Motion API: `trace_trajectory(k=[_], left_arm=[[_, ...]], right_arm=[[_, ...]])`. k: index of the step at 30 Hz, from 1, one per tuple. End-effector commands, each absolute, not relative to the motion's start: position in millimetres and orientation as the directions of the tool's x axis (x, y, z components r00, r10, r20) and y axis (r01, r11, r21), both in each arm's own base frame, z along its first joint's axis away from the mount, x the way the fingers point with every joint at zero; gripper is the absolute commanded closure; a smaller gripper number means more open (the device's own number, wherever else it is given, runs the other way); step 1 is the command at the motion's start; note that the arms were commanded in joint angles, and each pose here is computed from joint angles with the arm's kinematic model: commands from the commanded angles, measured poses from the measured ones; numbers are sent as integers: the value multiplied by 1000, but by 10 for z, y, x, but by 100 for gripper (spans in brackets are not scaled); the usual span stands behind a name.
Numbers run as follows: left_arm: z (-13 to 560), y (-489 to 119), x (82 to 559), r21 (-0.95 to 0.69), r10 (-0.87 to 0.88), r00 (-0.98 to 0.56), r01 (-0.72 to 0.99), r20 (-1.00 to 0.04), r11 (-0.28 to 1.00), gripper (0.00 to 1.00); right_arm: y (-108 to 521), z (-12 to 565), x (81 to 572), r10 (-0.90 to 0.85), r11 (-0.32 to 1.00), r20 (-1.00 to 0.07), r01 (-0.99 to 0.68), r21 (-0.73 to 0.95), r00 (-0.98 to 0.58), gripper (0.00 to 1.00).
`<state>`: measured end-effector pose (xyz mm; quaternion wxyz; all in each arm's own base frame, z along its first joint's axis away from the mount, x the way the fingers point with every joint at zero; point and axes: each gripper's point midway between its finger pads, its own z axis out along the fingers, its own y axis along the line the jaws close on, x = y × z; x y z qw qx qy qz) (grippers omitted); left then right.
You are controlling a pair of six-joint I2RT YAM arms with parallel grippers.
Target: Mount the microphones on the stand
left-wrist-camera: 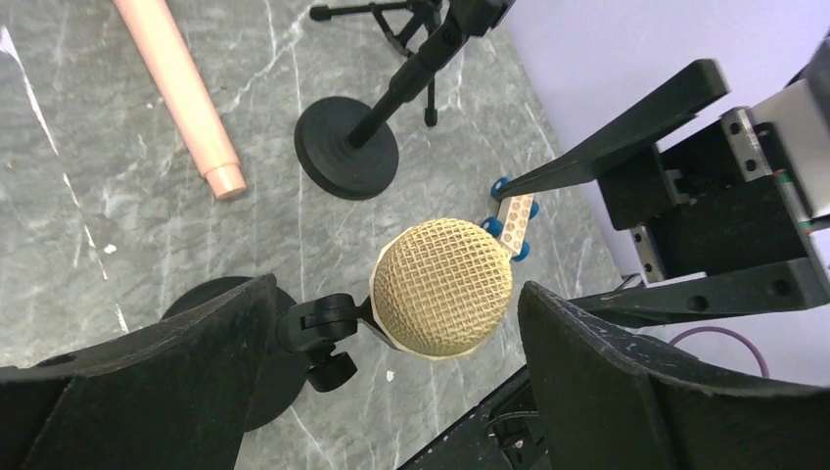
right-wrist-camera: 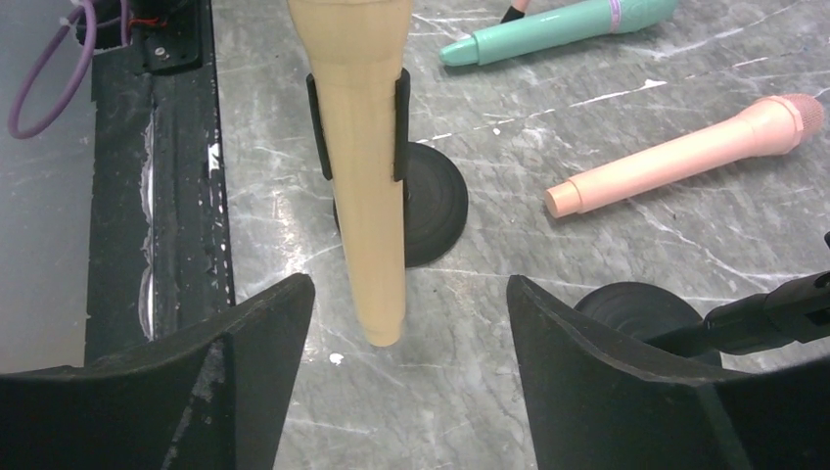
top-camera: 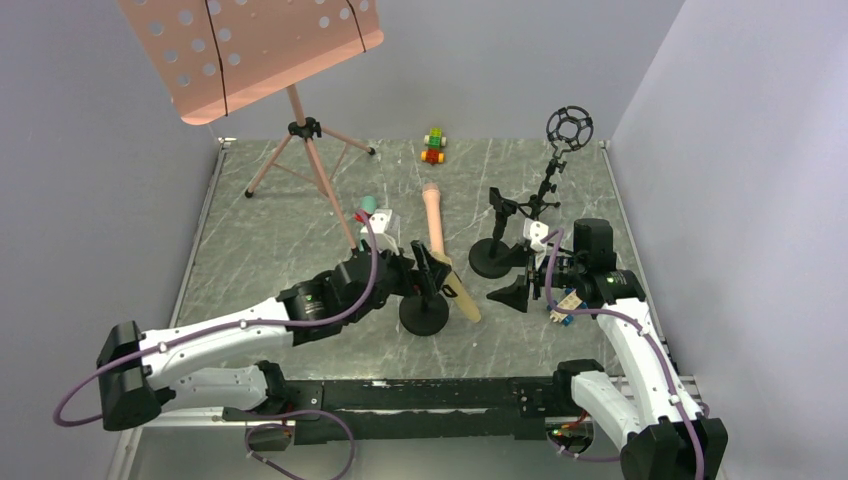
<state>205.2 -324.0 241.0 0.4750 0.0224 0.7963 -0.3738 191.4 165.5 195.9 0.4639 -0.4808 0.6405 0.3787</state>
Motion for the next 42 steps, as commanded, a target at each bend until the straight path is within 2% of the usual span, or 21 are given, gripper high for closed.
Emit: trace_trajectory(k=[1,4,8,11,15,20,26,32,42], left_arm=[[2748,-3039,2064,-549,-345,-466,430,-815,717,2],[2961,-2926,2018,-518,-345,-403,491,-848,700,1],[3124,-2663,1949,-453,-326,-318,541,-890,709,1],[2967,-2458,1885,-406,-282,-299,546,-912,733,1],[2485,-2237,1725,-362,-222,-300,577,-928,733,1],[2119,-2091,1532,-429,-301,-306,616,-903,660,1],[1989,-1981,1482,-475,-374,-297,613,-879,631,1],[1946,-1999,1472,-452,-335,-303,620,-892,641,1],[1914,-2164,1433,-405,-247,-324,666,-913,626,1]], right_arm=[[1675,1978,1877,-249,216,-966,-976,11,-65,17],[1696,1960,1834,-234,193,-971,-981,-4,-42,11],[1715,1924,1712,-243,99,-969,-993,-60,34,8],[1762,1966,1658,-269,40,-963,-998,-48,36,7],[1893,1999,1676,-356,-12,-933,-999,-48,49,2],[2125,2117,1881,-381,47,-922,-995,-89,65,2],[2251,2104,2048,-385,106,-922,-994,14,-54,0],[2408,2060,2061,-370,114,-920,-989,93,-129,0],[2572,1933,2002,-368,72,-917,-988,136,-153,1]])
